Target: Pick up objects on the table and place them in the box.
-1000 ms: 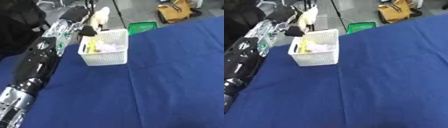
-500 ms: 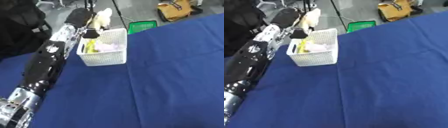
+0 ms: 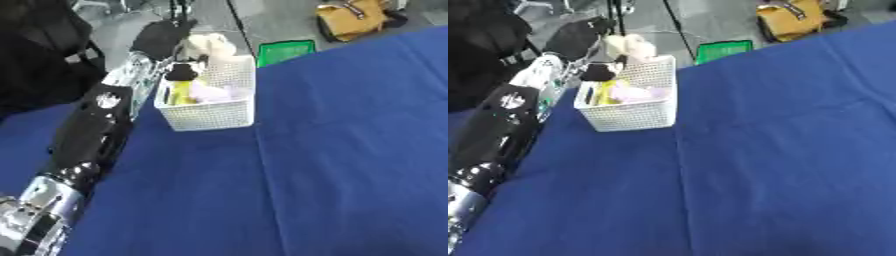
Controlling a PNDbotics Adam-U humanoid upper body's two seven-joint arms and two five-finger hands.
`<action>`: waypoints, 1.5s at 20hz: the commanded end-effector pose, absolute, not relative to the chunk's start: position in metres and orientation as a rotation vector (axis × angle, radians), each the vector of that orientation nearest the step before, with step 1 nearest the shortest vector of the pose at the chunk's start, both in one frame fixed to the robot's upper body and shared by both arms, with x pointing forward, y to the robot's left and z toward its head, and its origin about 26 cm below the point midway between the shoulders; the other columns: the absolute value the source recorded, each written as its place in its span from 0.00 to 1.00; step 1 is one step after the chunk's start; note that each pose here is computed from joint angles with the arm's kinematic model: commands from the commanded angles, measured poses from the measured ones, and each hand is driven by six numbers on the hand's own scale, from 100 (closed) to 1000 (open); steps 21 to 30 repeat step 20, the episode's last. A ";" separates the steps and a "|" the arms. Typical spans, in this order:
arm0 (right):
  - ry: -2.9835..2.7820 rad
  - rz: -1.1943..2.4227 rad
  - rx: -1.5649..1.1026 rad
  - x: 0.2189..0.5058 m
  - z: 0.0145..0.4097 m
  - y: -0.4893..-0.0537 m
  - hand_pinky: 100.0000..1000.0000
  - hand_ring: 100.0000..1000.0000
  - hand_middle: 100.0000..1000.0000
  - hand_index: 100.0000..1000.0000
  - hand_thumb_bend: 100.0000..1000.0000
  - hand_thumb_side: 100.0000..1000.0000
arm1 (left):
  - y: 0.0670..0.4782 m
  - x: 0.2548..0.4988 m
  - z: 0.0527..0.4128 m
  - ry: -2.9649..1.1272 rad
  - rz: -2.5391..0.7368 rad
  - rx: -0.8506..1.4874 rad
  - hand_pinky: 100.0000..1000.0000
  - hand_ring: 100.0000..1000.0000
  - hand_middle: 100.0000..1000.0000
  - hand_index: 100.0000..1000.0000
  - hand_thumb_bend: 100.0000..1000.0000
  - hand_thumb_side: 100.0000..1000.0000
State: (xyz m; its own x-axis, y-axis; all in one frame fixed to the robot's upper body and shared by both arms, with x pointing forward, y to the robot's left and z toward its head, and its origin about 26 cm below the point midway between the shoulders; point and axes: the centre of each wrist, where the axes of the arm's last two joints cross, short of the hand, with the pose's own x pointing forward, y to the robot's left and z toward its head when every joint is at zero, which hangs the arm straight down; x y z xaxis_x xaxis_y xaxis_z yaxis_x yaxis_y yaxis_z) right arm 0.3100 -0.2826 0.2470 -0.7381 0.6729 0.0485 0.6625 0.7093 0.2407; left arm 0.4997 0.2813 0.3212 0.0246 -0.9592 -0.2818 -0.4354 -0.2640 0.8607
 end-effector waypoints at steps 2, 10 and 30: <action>2.793 0.415 1.015 0.306 0.256 -0.284 0.70 0.68 0.55 0.70 0.00 0.80 | 0.288 0.497 0.333 -1.413 -1.197 1.750 0.81 0.95 1.00 1.00 0.32 0.76; 2.794 0.418 1.020 0.306 0.256 -0.285 0.70 0.68 0.55 0.70 0.00 0.79 | 0.290 0.496 0.334 -1.410 -1.210 1.708 0.84 0.97 1.00 1.00 0.39 0.78; 2.797 0.402 1.101 0.303 0.246 -0.295 0.70 0.69 0.56 0.70 0.00 0.80 | 0.299 0.465 0.369 -1.631 -1.221 1.744 0.80 0.86 0.96 1.00 0.26 0.86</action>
